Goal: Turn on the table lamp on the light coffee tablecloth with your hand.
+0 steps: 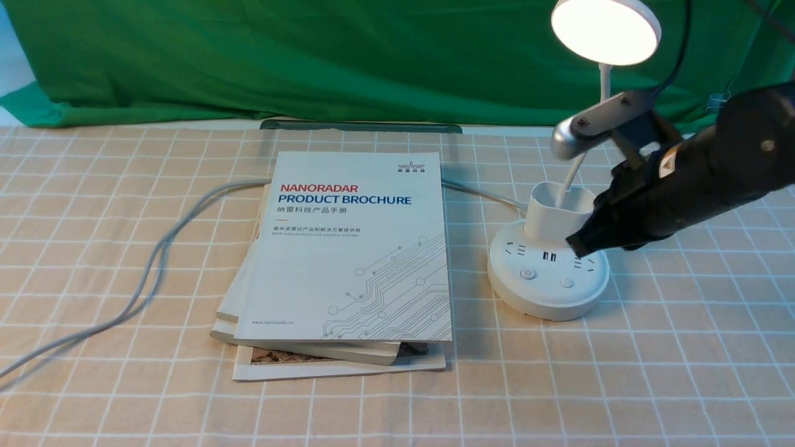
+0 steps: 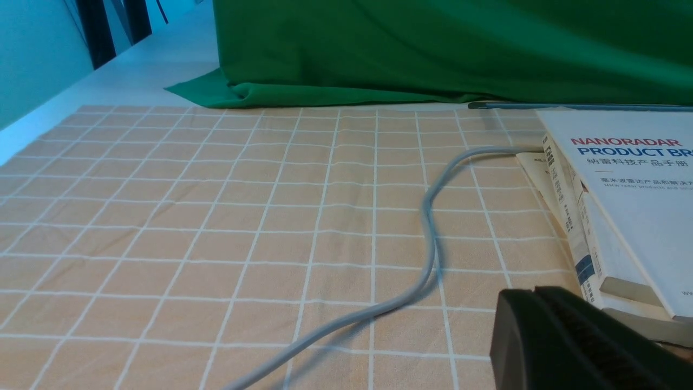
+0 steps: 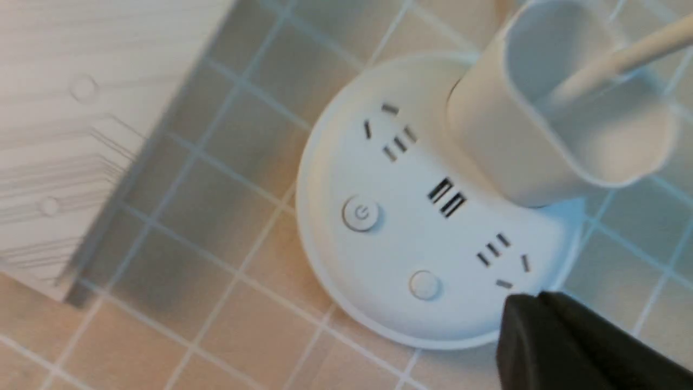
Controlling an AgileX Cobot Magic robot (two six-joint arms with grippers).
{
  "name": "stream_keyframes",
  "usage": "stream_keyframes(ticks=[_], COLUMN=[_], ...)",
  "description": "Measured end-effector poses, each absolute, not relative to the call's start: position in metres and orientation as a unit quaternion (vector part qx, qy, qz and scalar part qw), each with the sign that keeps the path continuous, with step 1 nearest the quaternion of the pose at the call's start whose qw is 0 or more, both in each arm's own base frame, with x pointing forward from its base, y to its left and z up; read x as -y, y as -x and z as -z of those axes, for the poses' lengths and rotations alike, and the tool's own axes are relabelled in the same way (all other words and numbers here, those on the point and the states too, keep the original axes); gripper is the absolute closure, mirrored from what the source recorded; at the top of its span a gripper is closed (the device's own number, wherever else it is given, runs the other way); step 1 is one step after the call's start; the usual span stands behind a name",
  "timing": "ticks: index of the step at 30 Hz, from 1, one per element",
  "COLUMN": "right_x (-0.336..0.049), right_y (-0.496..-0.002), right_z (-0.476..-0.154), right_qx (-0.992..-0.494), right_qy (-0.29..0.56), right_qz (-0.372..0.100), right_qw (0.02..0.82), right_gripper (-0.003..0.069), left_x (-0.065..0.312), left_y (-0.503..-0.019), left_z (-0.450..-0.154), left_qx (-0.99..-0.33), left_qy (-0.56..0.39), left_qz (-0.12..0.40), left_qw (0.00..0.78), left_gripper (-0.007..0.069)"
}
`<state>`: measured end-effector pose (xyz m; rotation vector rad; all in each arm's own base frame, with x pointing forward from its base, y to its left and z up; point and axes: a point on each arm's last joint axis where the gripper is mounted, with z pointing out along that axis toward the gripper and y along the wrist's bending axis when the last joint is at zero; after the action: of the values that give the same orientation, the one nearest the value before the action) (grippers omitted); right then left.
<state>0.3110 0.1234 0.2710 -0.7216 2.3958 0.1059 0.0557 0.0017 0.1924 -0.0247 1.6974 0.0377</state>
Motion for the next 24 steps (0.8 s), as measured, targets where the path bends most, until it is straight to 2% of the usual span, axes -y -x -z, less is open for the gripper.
stream_keyframes(ticks=[6, 12, 19, 24], right_x=[-0.095, -0.06, -0.038, -0.03], right_y=[-0.237, -0.148, -0.092, -0.074], right_z=[-0.317, -0.347, -0.346, -0.325], right_qx=[-0.878, -0.815, -0.763, -0.724], right_qy=[0.243, 0.225, 0.208, 0.204], right_qz=[-0.056, -0.069, -0.077, -0.074], right_qw=[0.409, 0.529, 0.607, 0.655], right_gripper=[0.062, 0.0619, 0.0606, 0.0592], left_x=[-0.002, -0.002, -0.002, -0.002], left_y=[-0.056, -0.056, -0.056, -0.056], left_z=[-0.192, -0.192, -0.192, -0.192], left_qx=[-0.75, -0.75, -0.75, -0.75], left_qy=[0.011, 0.011, 0.011, 0.011], left_qz=[-0.017, -0.017, -0.017, -0.017], left_qw=[0.661, 0.661, 0.661, 0.661], left_gripper=[0.0604, 0.0604, 0.0604, 0.0604])
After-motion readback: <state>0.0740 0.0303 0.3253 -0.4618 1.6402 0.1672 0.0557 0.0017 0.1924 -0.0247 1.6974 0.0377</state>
